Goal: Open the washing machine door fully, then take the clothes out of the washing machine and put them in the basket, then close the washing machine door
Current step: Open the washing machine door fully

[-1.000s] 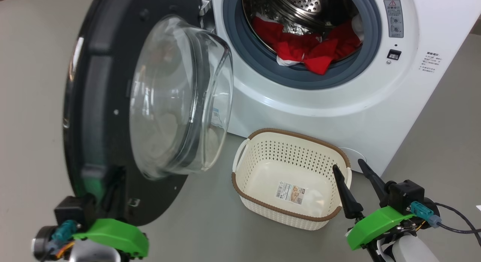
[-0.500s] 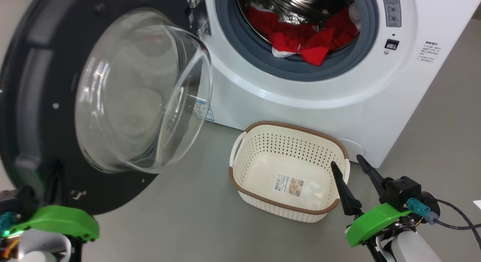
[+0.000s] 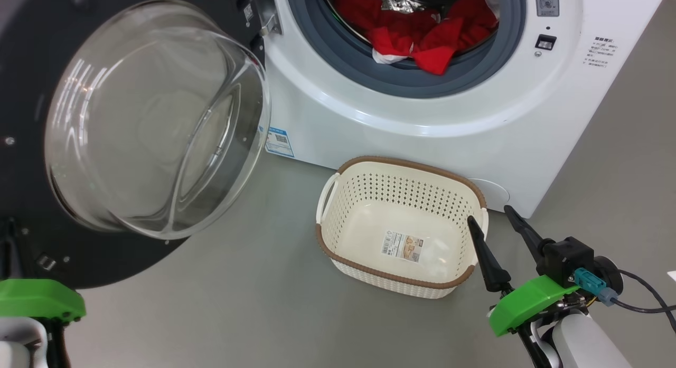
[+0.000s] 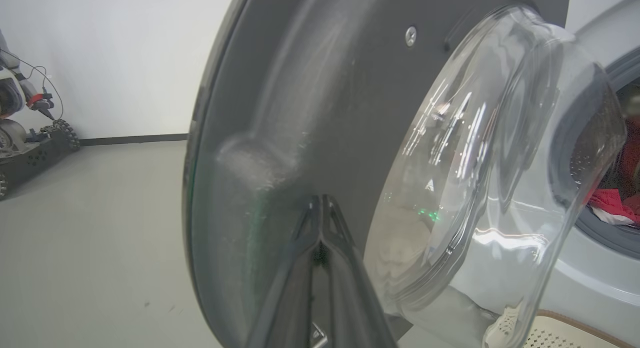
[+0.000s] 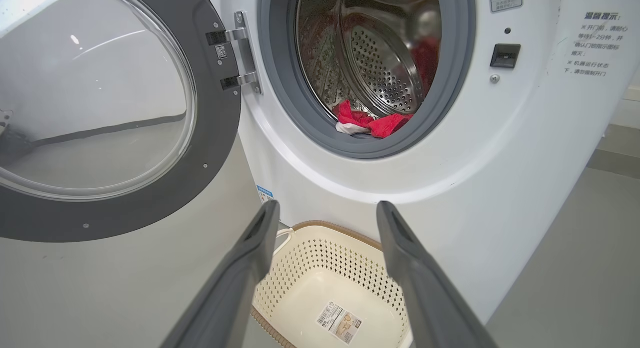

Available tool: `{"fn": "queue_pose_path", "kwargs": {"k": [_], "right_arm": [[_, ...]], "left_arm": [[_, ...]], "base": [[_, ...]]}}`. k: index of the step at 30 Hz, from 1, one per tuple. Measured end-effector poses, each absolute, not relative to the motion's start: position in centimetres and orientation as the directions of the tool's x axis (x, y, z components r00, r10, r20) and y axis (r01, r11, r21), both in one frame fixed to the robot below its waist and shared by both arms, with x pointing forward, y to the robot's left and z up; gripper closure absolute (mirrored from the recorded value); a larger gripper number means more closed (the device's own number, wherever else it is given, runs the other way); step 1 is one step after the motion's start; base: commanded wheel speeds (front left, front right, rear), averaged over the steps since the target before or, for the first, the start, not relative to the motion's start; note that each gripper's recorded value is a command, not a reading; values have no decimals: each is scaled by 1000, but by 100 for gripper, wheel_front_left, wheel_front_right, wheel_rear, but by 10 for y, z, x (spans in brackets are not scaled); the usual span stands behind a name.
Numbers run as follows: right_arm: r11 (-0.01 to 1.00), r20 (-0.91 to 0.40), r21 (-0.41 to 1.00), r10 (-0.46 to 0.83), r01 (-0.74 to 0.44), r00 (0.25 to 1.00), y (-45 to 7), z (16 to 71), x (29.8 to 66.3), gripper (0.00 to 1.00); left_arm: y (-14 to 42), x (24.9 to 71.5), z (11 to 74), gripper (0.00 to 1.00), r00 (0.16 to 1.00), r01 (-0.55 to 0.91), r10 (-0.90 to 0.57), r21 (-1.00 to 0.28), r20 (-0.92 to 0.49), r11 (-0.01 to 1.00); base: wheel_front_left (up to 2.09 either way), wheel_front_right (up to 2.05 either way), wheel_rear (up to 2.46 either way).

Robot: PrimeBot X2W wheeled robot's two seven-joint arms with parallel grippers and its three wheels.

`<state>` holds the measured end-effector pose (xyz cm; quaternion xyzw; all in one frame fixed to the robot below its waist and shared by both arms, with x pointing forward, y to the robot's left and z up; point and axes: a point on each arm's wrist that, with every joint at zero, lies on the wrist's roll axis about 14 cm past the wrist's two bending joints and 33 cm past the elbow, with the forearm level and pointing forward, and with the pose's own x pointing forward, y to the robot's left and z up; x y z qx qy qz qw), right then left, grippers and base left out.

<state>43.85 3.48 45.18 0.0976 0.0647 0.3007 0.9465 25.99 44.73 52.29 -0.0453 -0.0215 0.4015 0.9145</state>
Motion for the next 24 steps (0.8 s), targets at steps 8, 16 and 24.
{"fn": "queue_pose_path", "kwargs": {"k": [8, 16, 24], "right_arm": [[804, -75, 218, 579, -553, 812, 31, 447, 440, 0], [807, -80, 211, 576, -551, 813, 28, 444, 444, 0], [818, -53, 205, 557, -537, 829, 22, 454, 453, 0]], "left_arm": [[469, 256, 522, 100, 639, -766, 769, -95, -2, 636], [479, 263, 521, 100, 641, -765, 767, -88, -16, 638], [478, 274, 520, 100, 657, -752, 754, -94, -25, 652]], "base": [[0, 0, 0], [0, 0, 0], [0, 0, 0]]}}
